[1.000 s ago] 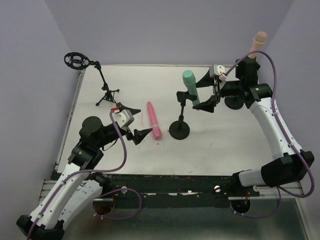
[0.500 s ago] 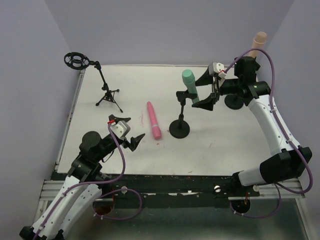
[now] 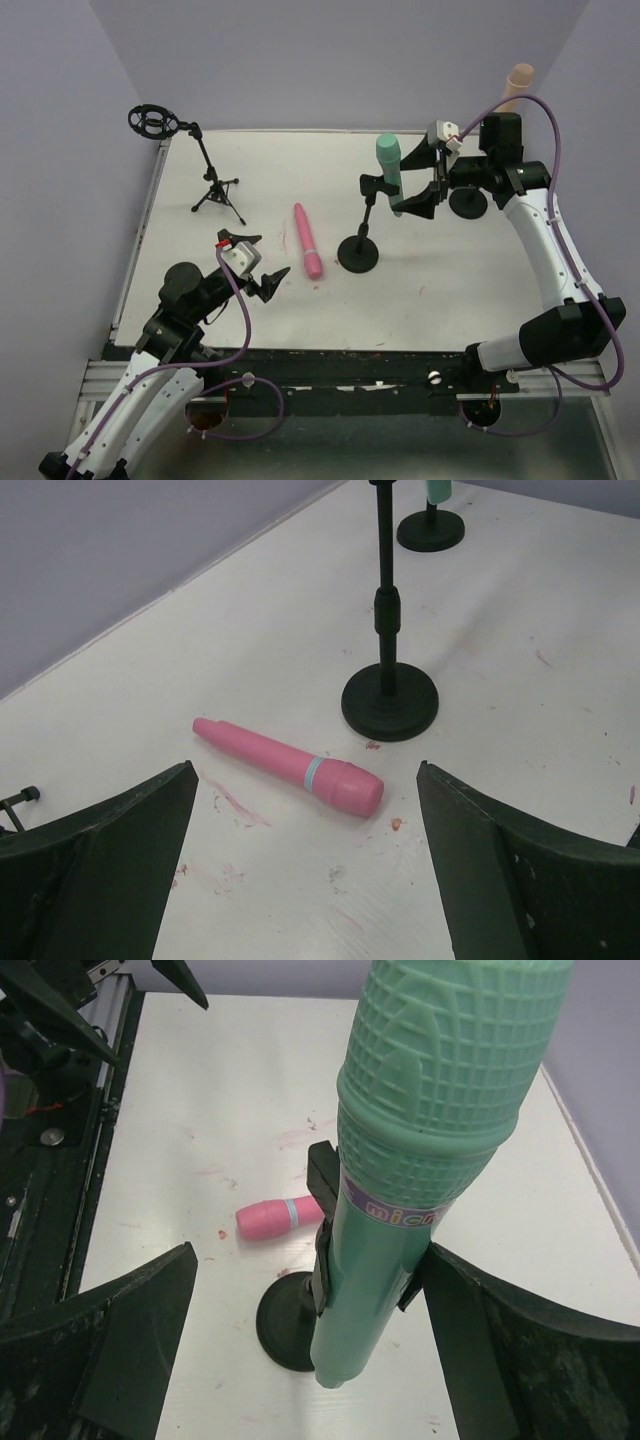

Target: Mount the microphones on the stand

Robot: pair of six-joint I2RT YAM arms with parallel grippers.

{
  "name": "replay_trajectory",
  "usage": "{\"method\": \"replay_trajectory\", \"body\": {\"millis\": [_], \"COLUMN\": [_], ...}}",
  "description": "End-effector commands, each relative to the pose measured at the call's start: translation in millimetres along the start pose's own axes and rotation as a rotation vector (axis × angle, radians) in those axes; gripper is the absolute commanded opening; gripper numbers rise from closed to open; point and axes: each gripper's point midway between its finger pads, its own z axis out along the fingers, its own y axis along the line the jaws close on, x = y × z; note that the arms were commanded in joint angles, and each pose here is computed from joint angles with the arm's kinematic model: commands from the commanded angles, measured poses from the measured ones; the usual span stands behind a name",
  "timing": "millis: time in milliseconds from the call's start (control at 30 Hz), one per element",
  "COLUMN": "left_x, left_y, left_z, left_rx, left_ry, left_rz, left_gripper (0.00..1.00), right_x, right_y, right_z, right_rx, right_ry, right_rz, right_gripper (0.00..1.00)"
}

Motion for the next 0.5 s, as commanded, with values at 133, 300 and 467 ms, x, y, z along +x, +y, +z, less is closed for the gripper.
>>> {"method": "replay_trajectory", "body": {"millis": [133,300,467], "left_x": [-5,-5,-4], "left_y": [7,7,7], "left_z": [0,0,0], "left_rx": [-0.031,-0.029,-0.029], "left_ry": [-0.008,-0.008,-0.005], "left_rz": [0.024,0.022,0.021], "left_gripper": [0.99,0.99,0.99], "right_x": [-5,-19,-17], "right_y": [19,21,-4], "right_z": [-4,-8,-12], "right_rx": [-0.043,-0.031,0.088], "right_ry": [-0.007,-0.018,0.012], "right_rz": [0.064,0.055,0.118], "right_gripper": [1.0,1.0,1.0]}}
